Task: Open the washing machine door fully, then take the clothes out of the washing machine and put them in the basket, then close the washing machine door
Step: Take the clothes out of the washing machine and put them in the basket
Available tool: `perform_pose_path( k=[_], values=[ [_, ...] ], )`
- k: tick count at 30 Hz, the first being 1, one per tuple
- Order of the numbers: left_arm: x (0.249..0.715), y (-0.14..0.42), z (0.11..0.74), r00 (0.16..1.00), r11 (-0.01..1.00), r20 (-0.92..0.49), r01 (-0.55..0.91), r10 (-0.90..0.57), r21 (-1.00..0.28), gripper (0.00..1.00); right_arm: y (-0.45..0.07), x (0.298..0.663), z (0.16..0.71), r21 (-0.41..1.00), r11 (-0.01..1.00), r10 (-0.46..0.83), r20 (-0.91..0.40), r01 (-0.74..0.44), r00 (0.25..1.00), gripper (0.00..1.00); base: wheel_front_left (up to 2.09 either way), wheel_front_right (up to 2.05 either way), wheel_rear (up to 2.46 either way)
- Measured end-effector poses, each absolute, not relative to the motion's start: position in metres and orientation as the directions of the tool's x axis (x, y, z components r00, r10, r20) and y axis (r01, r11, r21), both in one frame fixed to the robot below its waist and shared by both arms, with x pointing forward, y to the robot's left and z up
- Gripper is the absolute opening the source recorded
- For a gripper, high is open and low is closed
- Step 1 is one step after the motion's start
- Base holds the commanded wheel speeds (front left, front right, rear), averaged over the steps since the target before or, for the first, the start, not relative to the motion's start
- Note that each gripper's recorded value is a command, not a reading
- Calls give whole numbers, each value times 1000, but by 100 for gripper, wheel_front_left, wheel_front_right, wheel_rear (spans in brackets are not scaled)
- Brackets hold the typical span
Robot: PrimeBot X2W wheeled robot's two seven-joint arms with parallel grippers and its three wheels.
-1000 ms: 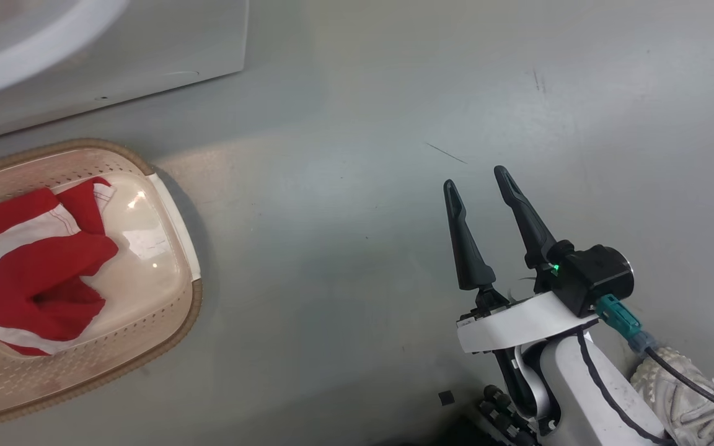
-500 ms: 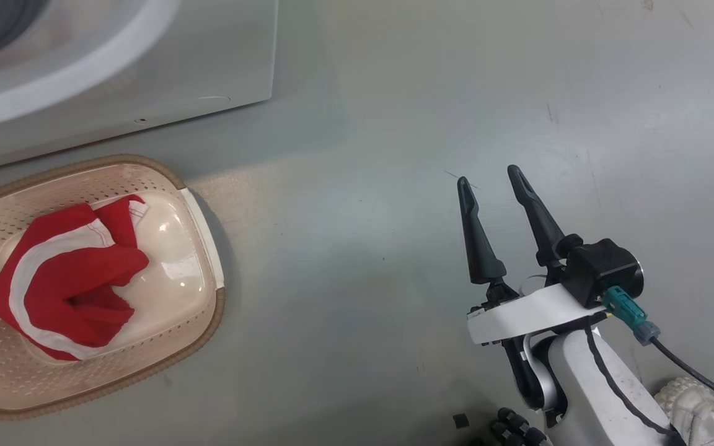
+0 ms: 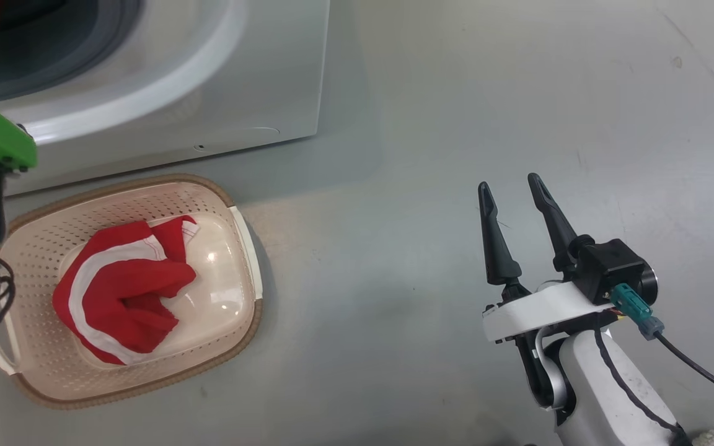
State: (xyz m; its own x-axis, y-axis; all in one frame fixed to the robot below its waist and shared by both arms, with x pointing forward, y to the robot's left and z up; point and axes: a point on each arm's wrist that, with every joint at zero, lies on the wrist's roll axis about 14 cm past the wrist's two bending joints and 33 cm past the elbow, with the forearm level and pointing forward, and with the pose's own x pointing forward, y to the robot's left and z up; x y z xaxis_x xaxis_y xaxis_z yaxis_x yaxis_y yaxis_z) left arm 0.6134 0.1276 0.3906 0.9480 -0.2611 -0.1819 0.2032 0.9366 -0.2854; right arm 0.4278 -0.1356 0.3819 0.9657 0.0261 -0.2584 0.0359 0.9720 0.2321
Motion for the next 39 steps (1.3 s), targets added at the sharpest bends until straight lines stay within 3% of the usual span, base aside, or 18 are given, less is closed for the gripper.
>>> perform_pose_path(
  k=[24, 35, 39],
  values=[
    [490, 146, 383, 932, 932, -273, 142, -240, -334, 0, -101, 420, 411, 253, 965, 125, -193, -73, 973, 100, 0, 0, 0],
    [394, 133, 307, 806, 931, -514, 117, -292, -345, 0, -96, 419, 408, 254, 963, 139, -200, -85, 970, 100, 0, 0, 0],
    [382, 128, 294, 776, 928, -551, 120, -309, -351, 0, -97, 419, 402, 245, 966, 138, -214, -83, 967, 100, 0, 0, 0]
  ],
)
